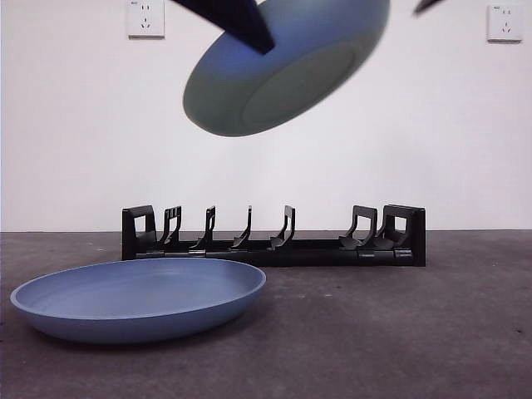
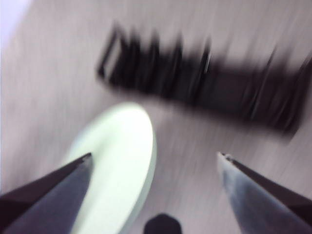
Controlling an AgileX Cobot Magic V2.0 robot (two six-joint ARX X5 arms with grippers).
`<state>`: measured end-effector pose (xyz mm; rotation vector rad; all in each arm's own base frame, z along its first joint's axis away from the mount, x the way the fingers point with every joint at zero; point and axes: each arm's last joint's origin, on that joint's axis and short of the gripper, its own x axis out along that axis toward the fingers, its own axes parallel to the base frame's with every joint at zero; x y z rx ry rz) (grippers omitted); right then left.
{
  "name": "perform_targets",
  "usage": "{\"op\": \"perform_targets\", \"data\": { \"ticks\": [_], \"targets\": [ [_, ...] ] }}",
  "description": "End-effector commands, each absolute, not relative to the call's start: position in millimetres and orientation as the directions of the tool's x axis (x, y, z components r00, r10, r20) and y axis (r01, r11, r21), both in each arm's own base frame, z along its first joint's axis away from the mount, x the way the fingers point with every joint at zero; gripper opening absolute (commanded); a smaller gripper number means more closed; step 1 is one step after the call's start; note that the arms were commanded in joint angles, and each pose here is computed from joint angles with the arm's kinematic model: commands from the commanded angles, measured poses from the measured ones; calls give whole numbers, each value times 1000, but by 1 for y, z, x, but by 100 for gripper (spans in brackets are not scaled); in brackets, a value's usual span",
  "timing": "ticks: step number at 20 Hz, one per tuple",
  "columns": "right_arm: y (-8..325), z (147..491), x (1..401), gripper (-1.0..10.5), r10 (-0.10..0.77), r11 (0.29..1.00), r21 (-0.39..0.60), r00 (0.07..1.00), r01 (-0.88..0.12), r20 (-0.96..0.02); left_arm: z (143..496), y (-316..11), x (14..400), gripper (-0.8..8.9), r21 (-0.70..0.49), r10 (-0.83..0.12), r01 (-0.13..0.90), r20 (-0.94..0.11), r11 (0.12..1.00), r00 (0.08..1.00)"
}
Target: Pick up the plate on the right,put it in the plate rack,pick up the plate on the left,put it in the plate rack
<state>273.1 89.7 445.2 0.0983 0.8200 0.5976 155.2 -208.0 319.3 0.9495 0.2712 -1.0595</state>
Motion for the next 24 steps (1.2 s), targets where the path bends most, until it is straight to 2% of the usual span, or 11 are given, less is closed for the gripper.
{"op": "perform_targets", "data": {
  "ticks": [1,4,6,8,11,14,18,24],
  "targets": [
    [83,486,254,446,514,853,254,651,-455,-559,328,-201,174,-9,384,-676,846,-514,369,528],
    [74,517,228,445,512,857,213,724,-469,-463,344,-183,202,-9,178,-741,815,-346,551,576],
    [71,522,216,444,512,856,198,724,-478,-462,355,-169,218,-9,50,-752,778,-227,626,619],
    [70,519,212,444,506,856,190,704,-481,-499,362,-154,232,-9,-34,-714,718,-150,695,684],
    [70,515,211,443,500,857,189,681,-480,-535,361,-142,246,-9,-90,-703,698,-122,711,700],
    [70,511,213,442,501,855,195,667,-481,-552,352,-134,263,-9,-142,-687,673,-138,726,713],
    [72,505,215,442,514,845,210,640,-491,-571,335,-134,284,-9,-169,-702,682,-164,712,693],
    [72,502,214,442,510,846,214,625,-488,-591,312,-129,309,-9,-180,-667,643,-196,745,719]
  ]
}}
